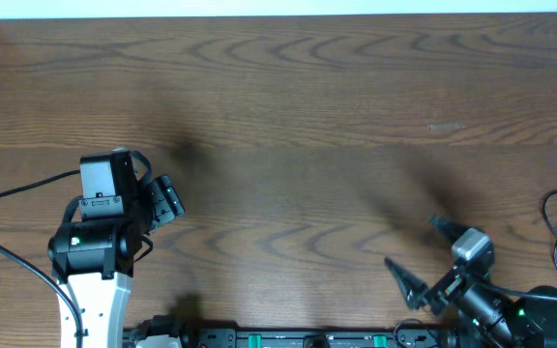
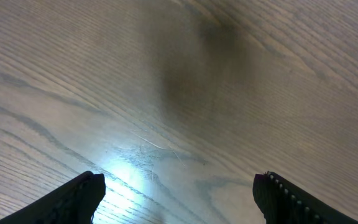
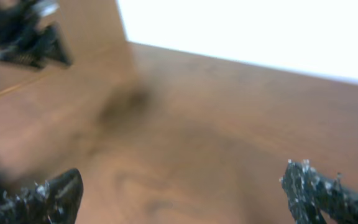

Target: Untangle cables

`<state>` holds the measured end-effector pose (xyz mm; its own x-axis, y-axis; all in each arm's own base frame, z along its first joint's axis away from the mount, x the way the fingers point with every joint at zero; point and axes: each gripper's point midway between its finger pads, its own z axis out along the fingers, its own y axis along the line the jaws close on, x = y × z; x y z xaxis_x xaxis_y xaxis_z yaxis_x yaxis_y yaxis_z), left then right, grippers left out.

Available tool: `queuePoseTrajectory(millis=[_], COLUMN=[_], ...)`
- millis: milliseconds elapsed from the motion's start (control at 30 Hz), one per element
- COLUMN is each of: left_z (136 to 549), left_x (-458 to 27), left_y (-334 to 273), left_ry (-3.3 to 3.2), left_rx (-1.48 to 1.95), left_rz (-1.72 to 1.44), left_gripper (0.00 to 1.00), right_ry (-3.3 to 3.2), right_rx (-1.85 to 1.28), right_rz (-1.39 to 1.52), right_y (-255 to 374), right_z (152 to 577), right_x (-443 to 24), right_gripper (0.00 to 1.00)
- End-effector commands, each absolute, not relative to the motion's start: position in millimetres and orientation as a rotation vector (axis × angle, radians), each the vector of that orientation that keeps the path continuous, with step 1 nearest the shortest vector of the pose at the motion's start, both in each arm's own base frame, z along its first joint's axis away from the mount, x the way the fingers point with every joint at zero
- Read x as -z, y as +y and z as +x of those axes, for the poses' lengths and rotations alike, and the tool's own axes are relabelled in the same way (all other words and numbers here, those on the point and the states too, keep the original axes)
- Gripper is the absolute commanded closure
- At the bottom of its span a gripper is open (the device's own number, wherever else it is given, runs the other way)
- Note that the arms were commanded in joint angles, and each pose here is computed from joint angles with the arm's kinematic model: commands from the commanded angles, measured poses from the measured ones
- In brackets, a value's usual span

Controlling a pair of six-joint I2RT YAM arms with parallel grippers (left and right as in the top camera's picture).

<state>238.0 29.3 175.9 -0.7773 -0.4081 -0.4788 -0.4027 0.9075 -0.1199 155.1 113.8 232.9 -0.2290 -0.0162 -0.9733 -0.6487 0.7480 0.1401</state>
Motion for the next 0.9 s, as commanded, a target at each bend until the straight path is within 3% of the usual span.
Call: queuePoseTrajectory(millis=[0, 433, 867], left_z=[240, 245, 249], left_x=[-182, -185, -187], left_y=[33, 33, 34], left_ry=[2.541, 2.518, 2.501], left_rx=[-0.005, -0.002, 0.000], left_rz=[-0.569, -0.564, -0.557], left_gripper=[0.19, 0.19, 0.18], right_ry=[1.714, 1.737, 1.735], right_rx=[-0.413, -0.245, -0.021], right_rz=[-0.417, -0.181, 0.006], right_y=[84, 45, 1], right_z=[185, 234, 247], right_x=[-227, -162, -142], right_gripper=[0.01, 0.01, 0.01])
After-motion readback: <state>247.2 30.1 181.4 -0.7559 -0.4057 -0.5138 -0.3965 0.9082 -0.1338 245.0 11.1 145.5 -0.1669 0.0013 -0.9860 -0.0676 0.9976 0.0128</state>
